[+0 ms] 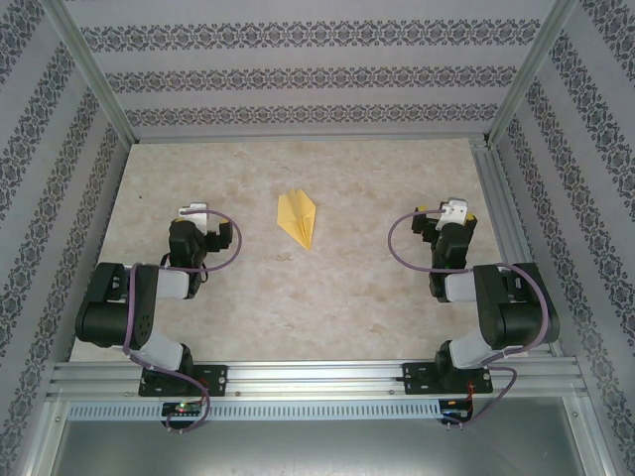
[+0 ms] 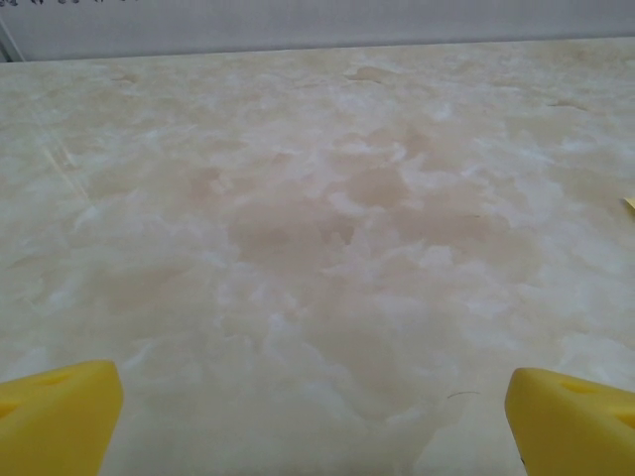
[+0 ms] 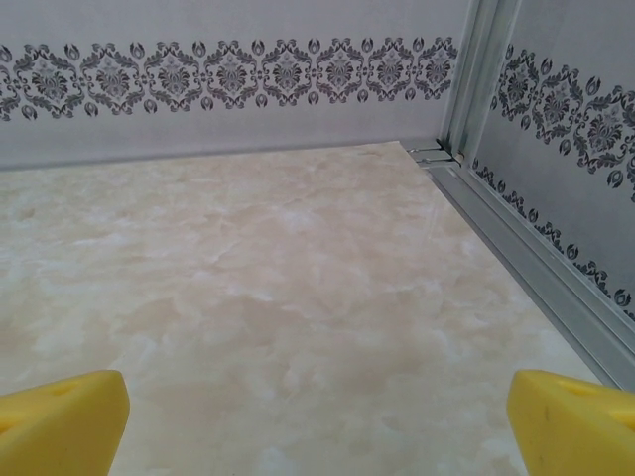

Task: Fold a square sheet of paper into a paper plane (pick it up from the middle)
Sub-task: Reset both arms

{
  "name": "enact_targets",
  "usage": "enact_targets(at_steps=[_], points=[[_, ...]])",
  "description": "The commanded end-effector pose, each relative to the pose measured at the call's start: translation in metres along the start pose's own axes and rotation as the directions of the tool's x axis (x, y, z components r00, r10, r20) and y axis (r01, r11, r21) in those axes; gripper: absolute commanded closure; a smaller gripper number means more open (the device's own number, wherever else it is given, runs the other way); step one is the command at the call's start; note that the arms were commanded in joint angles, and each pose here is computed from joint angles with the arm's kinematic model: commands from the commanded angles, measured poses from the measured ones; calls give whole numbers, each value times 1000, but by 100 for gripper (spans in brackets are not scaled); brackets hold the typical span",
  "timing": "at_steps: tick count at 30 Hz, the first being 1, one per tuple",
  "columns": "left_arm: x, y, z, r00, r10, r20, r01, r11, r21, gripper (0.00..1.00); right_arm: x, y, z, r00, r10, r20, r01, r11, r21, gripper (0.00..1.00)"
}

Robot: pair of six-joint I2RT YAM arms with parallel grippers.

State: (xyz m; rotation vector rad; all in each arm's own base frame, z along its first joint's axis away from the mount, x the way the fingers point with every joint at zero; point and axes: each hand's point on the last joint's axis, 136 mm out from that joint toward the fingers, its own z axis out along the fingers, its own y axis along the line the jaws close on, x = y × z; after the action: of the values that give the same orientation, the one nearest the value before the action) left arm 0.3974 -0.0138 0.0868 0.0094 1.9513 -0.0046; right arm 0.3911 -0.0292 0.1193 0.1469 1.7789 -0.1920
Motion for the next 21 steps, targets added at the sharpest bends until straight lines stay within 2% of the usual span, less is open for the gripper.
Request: enact_targets(at_steps=[1,21], points=[[-18,1,1,997,17,77,-17,1000,7,0,-6,-2,2,999,25,24,-25,1000,-2,2],[-18,-6,4,997,44,59,-46,998,31,0,-6,-2,1,999,26,26,-26,1000,-2,2]])
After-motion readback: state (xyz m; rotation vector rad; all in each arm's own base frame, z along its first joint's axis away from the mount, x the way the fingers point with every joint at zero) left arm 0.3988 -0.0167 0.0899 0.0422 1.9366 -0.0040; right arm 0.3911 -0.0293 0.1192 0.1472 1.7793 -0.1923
